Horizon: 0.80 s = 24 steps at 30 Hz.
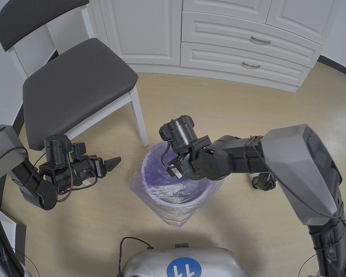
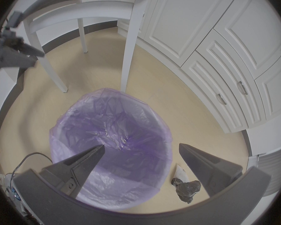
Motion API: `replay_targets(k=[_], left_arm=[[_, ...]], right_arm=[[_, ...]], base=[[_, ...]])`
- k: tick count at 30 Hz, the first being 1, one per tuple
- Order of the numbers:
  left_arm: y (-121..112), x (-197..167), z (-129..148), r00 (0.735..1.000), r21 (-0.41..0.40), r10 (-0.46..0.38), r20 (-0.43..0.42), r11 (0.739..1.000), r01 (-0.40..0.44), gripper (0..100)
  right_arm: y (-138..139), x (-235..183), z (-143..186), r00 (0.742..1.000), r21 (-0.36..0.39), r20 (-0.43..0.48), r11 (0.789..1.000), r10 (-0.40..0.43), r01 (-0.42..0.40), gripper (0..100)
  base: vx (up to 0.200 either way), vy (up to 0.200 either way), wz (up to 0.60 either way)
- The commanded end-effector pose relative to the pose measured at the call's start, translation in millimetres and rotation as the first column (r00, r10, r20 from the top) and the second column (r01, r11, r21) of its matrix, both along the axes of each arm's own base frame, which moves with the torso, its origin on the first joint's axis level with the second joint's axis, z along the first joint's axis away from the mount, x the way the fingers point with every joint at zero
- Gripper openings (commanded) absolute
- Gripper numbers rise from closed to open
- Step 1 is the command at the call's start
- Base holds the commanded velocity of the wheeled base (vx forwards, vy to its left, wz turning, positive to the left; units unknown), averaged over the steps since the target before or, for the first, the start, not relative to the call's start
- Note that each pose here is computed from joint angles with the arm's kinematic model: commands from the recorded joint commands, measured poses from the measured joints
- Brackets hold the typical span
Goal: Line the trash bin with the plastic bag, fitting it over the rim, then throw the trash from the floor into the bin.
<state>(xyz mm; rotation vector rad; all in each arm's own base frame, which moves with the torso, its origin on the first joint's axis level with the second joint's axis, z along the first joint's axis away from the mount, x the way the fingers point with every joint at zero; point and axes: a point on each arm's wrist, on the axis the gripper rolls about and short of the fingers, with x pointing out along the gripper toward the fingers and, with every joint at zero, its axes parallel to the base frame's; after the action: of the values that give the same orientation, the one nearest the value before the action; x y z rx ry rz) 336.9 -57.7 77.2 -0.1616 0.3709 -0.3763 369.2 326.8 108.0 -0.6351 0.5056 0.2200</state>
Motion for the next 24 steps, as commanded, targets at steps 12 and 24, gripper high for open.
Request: replay_targets(k=[12,24], left_arm=[[5,-22,34,0.996,-0.023,-0.024,0.086,0.999,0.026,100],[6,-24,34,0.996,-0.019,-0.025,0.086,0.999,0.027,100]], right_arm=[[9,23,-60,0.998,-0.055,-0.053,0.998,-0.026,0.023,100],[-5,0,-32,0.976,-0.164,-0.215,0.986,-0.02,-0.015,100]], base=[[0.0,0.0,0.0],[0.0,0.0,0.0]])
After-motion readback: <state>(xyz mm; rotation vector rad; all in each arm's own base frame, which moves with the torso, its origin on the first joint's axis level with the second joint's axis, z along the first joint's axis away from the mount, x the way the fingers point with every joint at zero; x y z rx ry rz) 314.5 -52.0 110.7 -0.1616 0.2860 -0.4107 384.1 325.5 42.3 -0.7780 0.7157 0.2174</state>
